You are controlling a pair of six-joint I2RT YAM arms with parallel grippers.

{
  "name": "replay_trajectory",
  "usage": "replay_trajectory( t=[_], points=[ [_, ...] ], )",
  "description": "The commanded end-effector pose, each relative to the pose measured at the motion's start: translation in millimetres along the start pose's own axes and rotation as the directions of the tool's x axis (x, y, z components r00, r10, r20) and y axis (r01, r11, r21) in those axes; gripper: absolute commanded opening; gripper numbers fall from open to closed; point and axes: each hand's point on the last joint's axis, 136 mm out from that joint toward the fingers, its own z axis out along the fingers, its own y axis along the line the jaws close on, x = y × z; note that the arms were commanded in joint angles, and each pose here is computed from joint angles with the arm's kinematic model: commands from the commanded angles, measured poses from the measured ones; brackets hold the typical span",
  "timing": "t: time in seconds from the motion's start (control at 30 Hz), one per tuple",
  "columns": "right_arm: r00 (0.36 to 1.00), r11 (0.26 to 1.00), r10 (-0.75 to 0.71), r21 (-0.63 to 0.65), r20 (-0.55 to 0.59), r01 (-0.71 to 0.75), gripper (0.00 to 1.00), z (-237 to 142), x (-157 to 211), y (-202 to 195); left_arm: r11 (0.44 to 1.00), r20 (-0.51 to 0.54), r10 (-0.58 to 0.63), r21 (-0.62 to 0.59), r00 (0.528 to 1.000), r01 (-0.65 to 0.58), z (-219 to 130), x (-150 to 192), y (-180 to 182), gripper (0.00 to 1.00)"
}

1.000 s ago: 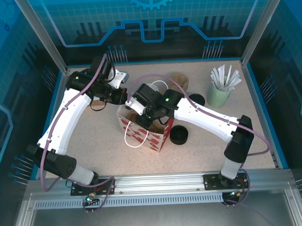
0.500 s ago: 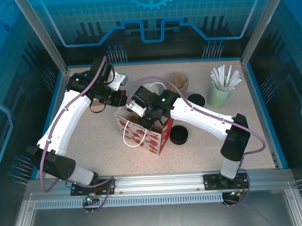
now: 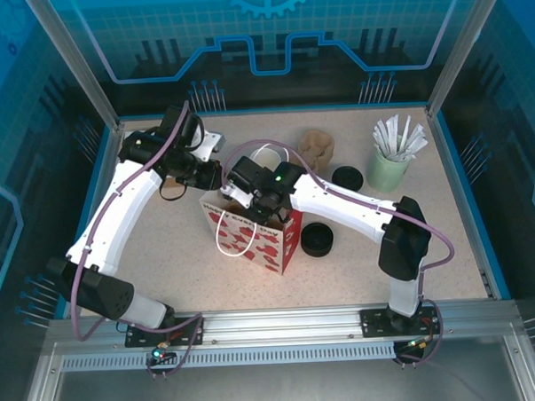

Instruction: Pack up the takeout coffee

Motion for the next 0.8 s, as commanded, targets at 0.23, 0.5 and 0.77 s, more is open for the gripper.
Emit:
replay_trajectory(
  t=[0.23,0.5,0.77],
  points=[
    [0.998,1.000,-0.005,-0.003,-0.057,0.005,0.10,33,5,-6,0.999,0.010,-0.009,-0.045,1.000,0.009,-2,5,9,0.33],
    [0.993,1.000,-0.001,-0.011,-0.121,0.000,0.10,53,16,-8,0.996,-0.004,-0.011,-0.090,1.000,0.010,-2,7,17,0.33],
    [0.984,0.999,-0.007,-0.033,-0.176,0.001,0.12,69,24,-5,0.997,0.012,-0.017,-0.072,1.000,0.017,-3,5,14,0.34]
  ],
)
